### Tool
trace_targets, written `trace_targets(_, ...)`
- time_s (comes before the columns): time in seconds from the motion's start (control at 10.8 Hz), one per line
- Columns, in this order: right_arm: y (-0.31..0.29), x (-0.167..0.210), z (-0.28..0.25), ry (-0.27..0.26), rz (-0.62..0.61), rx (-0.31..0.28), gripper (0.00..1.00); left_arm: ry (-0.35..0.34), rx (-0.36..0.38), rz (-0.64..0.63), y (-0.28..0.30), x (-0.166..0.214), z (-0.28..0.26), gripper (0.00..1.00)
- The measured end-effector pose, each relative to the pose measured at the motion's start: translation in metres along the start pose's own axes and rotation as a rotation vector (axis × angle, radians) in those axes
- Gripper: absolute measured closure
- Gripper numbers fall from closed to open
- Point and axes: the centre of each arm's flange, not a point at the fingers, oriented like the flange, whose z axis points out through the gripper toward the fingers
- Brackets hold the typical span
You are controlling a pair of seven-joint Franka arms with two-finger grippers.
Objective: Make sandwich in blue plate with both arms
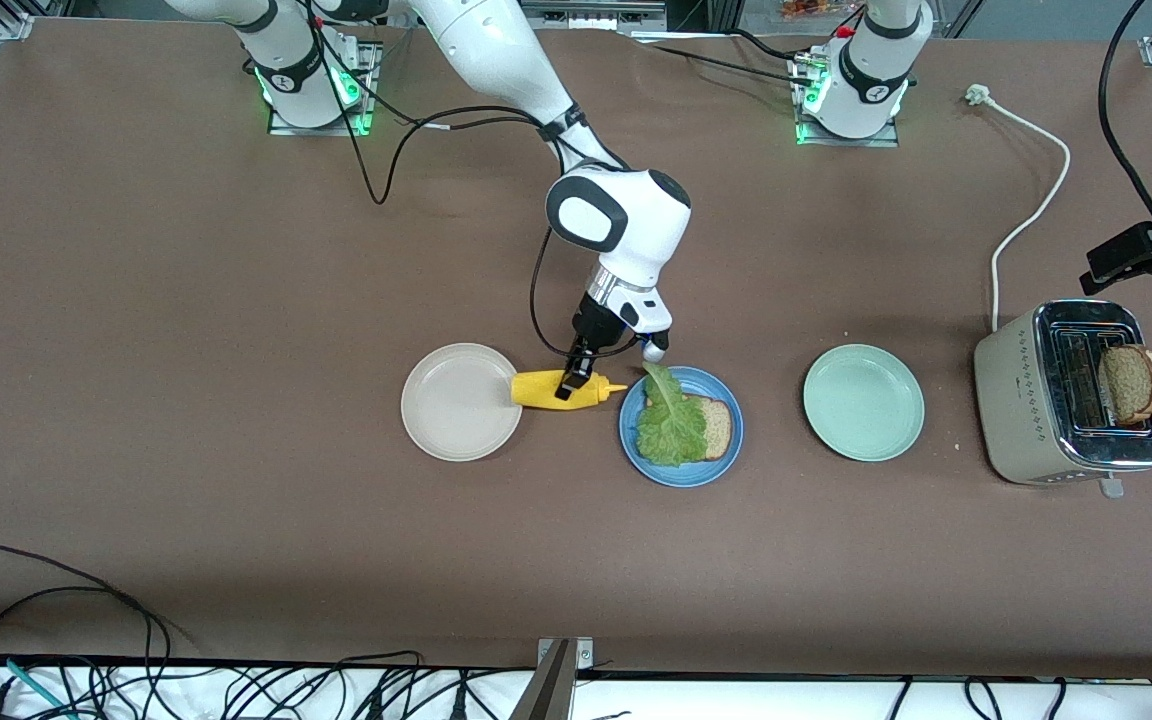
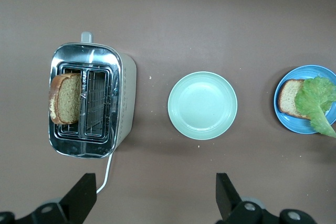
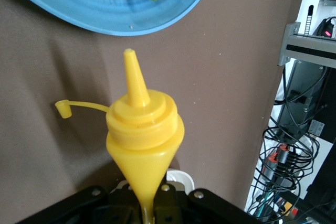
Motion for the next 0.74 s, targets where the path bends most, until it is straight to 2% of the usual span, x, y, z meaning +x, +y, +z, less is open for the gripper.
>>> trace_targets(0.28,0.004,-0.001,-0.002,-0.008,-0.015,-0.007,0.95,0.0,0.0,0.0,0.0,0.0,0.0,0.0)
trace_targets(0.46,0.019,-0.006,-0.014,-0.038,-0.038,-0.009,0.95,0.0,0.0,-0.005,-0.003,0.0,0.0,0.0)
trace_targets(0.55,0.037,-0.012,-0.031,-0.044,-0.018,-0.003,0.95,-0.001,0.0,-0.017,-0.01,0.0,0.001,0.0)
trace_targets(0.74,0.088,-0.038,-0.078,-0.037,0.054,0.053,0.95,-0.008,-0.001,-0.043,-0.026,0.002,0.005,0.0)
